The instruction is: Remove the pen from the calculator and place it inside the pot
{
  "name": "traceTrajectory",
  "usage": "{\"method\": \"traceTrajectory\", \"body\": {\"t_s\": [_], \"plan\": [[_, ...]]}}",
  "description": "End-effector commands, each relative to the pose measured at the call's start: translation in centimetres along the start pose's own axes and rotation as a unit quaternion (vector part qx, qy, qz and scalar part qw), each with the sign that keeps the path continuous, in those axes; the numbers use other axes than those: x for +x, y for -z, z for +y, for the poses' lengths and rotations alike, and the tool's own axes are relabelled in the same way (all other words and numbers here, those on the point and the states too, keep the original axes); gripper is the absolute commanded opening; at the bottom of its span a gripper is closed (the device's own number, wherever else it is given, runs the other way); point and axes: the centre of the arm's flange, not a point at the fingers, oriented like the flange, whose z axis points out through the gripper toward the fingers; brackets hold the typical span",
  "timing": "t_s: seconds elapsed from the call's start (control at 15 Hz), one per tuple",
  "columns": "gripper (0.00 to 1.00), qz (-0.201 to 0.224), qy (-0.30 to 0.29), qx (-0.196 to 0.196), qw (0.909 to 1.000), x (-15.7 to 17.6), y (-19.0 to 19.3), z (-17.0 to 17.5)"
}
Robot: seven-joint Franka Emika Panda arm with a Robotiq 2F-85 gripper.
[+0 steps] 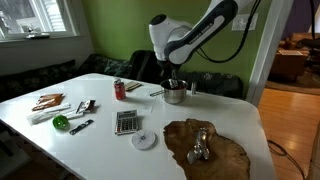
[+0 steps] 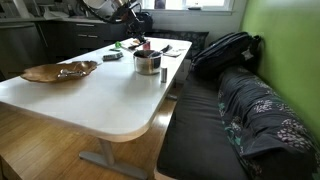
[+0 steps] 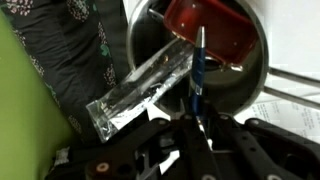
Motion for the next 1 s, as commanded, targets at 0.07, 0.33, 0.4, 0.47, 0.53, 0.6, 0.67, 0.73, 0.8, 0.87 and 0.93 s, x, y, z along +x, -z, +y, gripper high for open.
{"method": "traceTrajectory", "body": {"t_s": [0.07, 0.33, 0.4, 0.47, 0.53, 0.6, 0.67, 0.73, 0.8, 0.87, 0.93], "plan": [[0.03, -0.019, -0.046, 0.013, 0.9987, -3.5, -1.0, 3.0], [0.46, -0.012, -0.069, 0.025, 0.9973, -3.1, -1.6, 4.0], [0.52, -0.009, -0.074, 0.025, 0.9969, -3.1, -1.6, 4.1], [0.59, -0.005, -0.078, 0.026, 0.9966, -2.9, -1.5, 4.3], [0.68, -0.001, -0.082, 0.027, 0.9962, -2.8, -1.3, 4.3], [0.75, 0.008, -0.085, 0.031, 0.9959, -2.6, -0.7, 4.3], [0.83, 0.029, -0.078, 0.050, 0.9953, -2.2, 0.4, 4.2], [0.90, 0.062, -0.055, 0.074, 0.9938, -1.5, 2.0, 3.5], [0.99, 0.086, -0.045, 0.085, 0.9917, -0.7, 3.5, 2.6], [1.00, 0.111, -0.031, 0.097, 0.9886, 0.5, 4.8, 1.0], [0.87, 0.088, -0.052, 0.063, 0.9928, 0.6, 2.7, 2.4]]}}
